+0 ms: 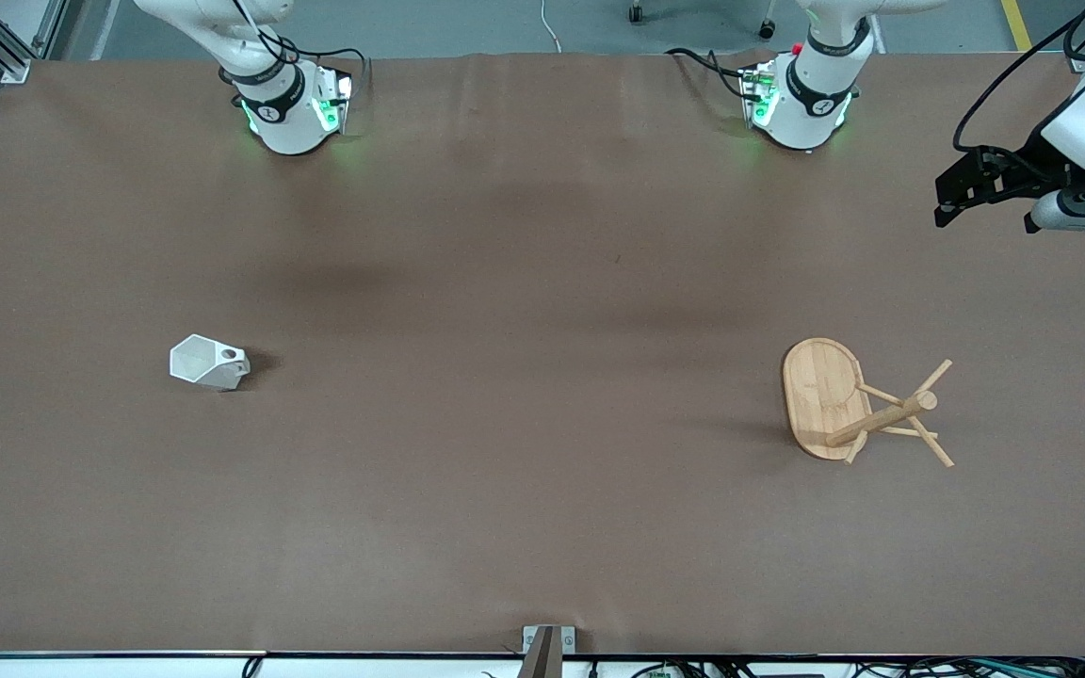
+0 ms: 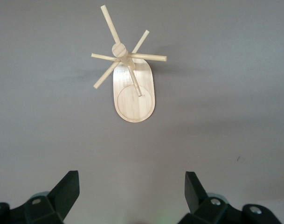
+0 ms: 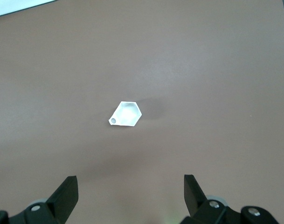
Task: Hang cup on rack
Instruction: 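Reach the right gripper down to the white cup and grasp it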
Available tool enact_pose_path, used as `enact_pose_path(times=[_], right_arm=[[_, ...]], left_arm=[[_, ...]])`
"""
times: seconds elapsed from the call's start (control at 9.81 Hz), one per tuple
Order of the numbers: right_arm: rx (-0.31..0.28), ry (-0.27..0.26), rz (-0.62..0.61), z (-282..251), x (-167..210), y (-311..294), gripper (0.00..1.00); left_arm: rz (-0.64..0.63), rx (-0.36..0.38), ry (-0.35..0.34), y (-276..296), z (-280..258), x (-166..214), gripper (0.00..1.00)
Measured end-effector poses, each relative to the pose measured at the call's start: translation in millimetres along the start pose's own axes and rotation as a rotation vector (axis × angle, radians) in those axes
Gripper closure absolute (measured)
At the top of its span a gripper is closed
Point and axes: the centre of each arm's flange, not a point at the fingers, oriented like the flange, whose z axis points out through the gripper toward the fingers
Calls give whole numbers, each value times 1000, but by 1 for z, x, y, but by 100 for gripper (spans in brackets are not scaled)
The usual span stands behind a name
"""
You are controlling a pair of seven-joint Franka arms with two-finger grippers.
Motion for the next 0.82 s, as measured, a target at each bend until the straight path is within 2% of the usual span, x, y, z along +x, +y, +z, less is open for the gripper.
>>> enact_pose_path(times=[0.41,0.71,0.82], right_arm=[[-15,-38,6,23,39,-4,0],[-15,-53,-21,24,39,-14,0],[-16,-72,-45,31,38,-22,0]], left_arm=[[-1,0,3,-1,-1,1,0],[-4,-2,5,-2,0,4,0],[-4,-2,4,-3,1,6,0]])
